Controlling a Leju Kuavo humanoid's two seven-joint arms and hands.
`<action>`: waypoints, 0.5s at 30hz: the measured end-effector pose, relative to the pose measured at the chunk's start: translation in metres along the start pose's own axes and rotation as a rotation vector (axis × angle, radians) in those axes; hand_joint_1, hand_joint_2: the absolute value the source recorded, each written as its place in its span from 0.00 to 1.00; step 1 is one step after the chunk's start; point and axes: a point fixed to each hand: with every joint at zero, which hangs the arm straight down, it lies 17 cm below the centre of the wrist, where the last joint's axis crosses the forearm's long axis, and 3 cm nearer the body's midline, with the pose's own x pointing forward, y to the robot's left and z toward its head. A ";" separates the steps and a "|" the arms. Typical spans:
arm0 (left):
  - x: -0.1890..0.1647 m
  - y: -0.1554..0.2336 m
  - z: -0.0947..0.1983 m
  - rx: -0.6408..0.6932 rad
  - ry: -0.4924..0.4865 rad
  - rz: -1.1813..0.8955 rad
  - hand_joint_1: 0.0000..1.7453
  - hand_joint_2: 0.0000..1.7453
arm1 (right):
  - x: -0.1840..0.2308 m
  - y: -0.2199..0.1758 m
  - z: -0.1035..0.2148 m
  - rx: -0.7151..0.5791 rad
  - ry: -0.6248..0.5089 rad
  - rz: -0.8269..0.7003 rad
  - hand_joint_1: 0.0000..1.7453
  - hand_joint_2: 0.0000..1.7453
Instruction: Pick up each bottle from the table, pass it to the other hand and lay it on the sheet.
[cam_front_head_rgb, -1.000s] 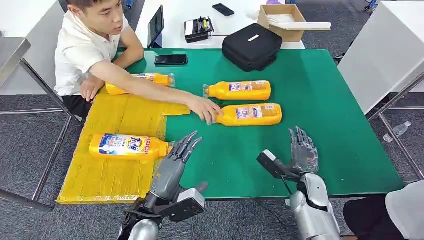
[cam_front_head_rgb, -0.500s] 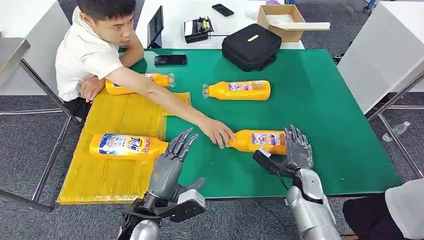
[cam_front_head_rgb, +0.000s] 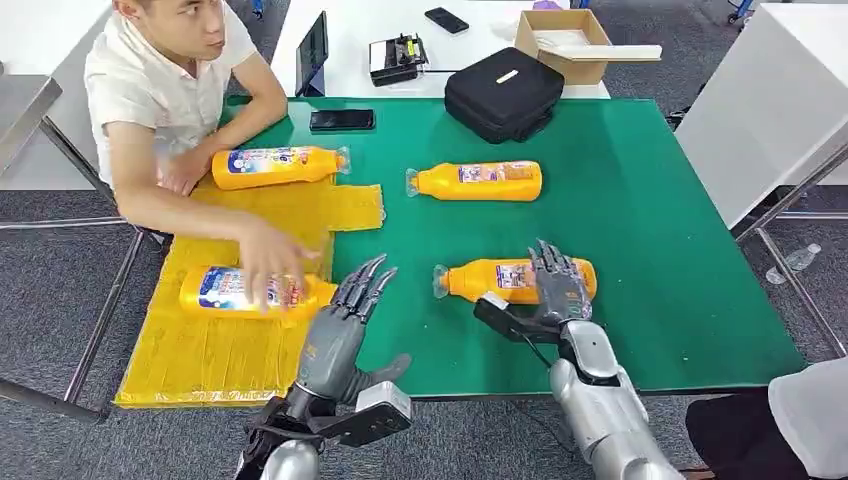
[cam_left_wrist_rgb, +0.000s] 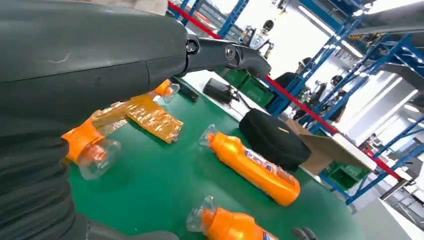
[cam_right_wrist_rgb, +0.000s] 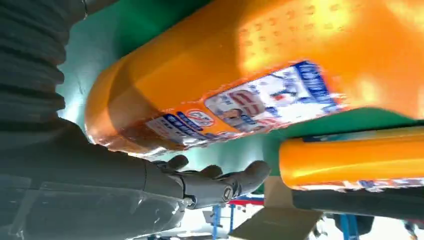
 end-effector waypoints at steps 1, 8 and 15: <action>0.000 0.000 0.000 -0.001 -0.001 0.001 0.00 1.00 | -0.002 0.000 -0.002 0.004 0.003 0.002 0.00 1.00; 0.001 -0.002 0.000 -0.007 0.001 0.013 0.00 1.00 | -0.012 0.007 -0.009 0.045 0.024 0.008 0.00 1.00; 0.002 -0.004 0.000 -0.015 0.000 0.025 0.00 1.00 | -0.026 0.010 -0.012 0.070 0.078 0.050 0.94 1.00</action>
